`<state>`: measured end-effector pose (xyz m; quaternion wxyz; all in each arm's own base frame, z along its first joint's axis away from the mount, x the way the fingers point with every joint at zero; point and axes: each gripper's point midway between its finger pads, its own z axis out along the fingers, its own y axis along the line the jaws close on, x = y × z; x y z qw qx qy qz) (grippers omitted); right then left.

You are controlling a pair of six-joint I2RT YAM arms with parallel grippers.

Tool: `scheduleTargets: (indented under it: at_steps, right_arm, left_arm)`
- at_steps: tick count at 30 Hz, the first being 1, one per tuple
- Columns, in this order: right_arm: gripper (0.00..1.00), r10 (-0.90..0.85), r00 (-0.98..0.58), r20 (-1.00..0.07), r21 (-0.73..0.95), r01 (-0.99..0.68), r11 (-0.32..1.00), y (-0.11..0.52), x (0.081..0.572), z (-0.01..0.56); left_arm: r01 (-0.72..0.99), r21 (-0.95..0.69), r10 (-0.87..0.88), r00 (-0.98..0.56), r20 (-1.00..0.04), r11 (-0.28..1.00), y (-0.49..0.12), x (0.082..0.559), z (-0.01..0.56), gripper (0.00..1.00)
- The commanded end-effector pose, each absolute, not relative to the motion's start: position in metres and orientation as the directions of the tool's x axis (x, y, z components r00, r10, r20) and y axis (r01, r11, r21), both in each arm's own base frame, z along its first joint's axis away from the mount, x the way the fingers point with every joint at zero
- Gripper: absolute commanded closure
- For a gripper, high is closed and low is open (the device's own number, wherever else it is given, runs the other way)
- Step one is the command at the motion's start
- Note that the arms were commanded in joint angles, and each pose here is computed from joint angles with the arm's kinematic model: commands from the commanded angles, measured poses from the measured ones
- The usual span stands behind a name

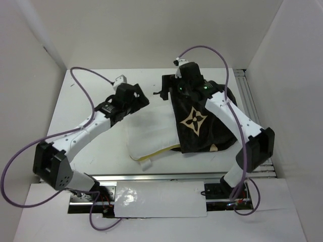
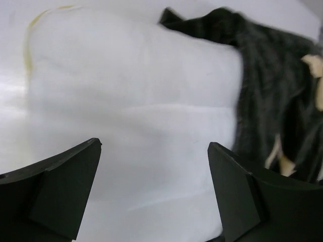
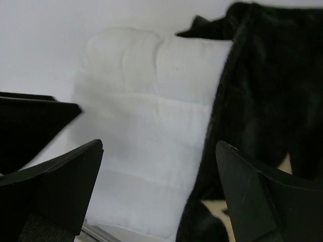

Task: Put the pillow into the pillowcase

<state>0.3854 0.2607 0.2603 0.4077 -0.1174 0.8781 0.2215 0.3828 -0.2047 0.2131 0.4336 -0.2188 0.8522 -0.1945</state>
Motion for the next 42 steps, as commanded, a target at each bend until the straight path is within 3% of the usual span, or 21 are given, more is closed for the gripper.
scheduleTargets:
  at_steps: [1, 5, 9, 16, 24, 28, 29, 31, 32, 33, 34, 35, 36, 37, 38, 42]
  right_arm:
    - [0.00, -0.004, -0.636, -0.772, 0.168, -0.209, 0.963, 0.222, 0.373, 0.238]
    - [0.00, 0.056, -0.643, -0.764, 0.115, -0.050, 0.992, 0.177, 0.351, 0.214]
    - [0.00, 0.060, -0.609, -0.791, 0.152, -0.101, 0.983, 0.168, 0.330, 0.215]
    - [0.00, -0.072, -0.663, -0.745, 0.145, -0.267, 0.953, 0.196, 0.326, 0.180]
    - [0.00, -0.102, -0.679, -0.727, 0.087, -0.239, 0.967, 0.197, 0.341, 0.154]
    - [0.00, -0.102, -0.693, -0.714, 0.091, -0.236, 0.967, 0.197, 0.342, 0.139]
    - [0.00, -0.103, -0.697, -0.709, 0.105, -0.250, 0.963, 0.200, 0.340, 0.136]
    - [0.04, -0.110, -0.725, -0.679, 0.171, -0.303, 0.938, 0.216, 0.339, 0.123]
    - [0.06, -0.125, -0.733, -0.669, 0.186, -0.328, 0.926, 0.222, 0.337, 0.118]
    - [0.09, -0.135, -0.748, -0.650, 0.204, -0.342, 0.917, 0.226, 0.334, 0.111]
    - [0.20, -0.140, -0.755, -0.641, 0.244, -0.373, 0.895, 0.237, 0.333, 0.111]
    - [0.36, -0.152, -0.755, -0.638, 0.260, -0.397, 0.881, 0.247, 0.332, 0.106]
    - [0.67, -0.162, -0.745, -0.647, 0.278, -0.428, 0.860, 0.259, 0.328, 0.109]
    - [0.90, -0.173, -0.745, -0.644, 0.292, -0.449, 0.845, 0.267, 0.325, 0.106]
    - [1.00, -0.187, -0.744, -0.642, 0.301, -0.468, 0.831, 0.277, 0.323, 0.106]
    - [1.00, -0.228, -0.670, -0.707, 0.244, -0.533, 0.810, 0.311, 0.326, 0.143]
  left_arm:
    - [-0.149, -0.509, -0.484, -0.608, -0.629, 0.848, -0.177, 0.347, 0.204, 0.00]
    - [-0.079, -0.504, -0.417, -0.678, -0.606, 0.860, -0.174, 0.311, 0.177, 0.00]
    - [-0.156, -0.477, -0.416, -0.756, -0.505, 0.865, -0.160, 0.278, 0.123, 0.00]
    - [-0.176, -0.499, -0.433, -0.774, -0.462, 0.848, -0.156, 0.277, 0.104, 0.00]
    - [-0.128, -0.544, -0.400, -0.817, -0.416, 0.829, -0.174, 0.285, 0.088, 0.03]
    - [-0.109, -0.562, -0.374, -0.846, -0.381, 0.820, -0.185, 0.288, 0.073, 0.36]
    - [-0.096, -0.580, -0.363, -0.858, -0.364, 0.809, -0.191, 0.287, 0.072, 0.59]
    - [-0.086, -0.596, -0.353, -0.868, -0.349, 0.799, -0.197, 0.289, 0.066, 0.94]
    - [-0.075, -0.610, -0.345, -0.876, -0.338, 0.789, -0.201, 0.289, 0.069, 1.00]
    - [-0.064, -0.618, -0.347, -0.869, -0.351, 0.784, -0.203, 0.294, 0.074, 1.00]
    - [-0.053, -0.613, -0.338, -0.870, -0.359, 0.788, -0.203, 0.294, 0.074, 1.00]
    - [-0.064, -0.604, -0.339, -0.872, -0.354, 0.795, -0.201, 0.293, 0.071, 1.00]
    - [-0.050, -0.608, -0.350, -0.854, -0.386, 0.793, -0.199, 0.296, 0.082, 1.00]
    - [-0.046, -0.606, -0.357, -0.843, -0.403, 0.794, -0.197, 0.296, 0.088, 1.00]
    - [-0.059, -0.599, -0.369, -0.833, -0.411, 0.799, -0.190, 0.294, 0.090, 1.00]
    - [-0.050, -0.595, -0.424, -0.749, -0.509, 0.802, -0.172, 0.289, 0.129, 1.00]
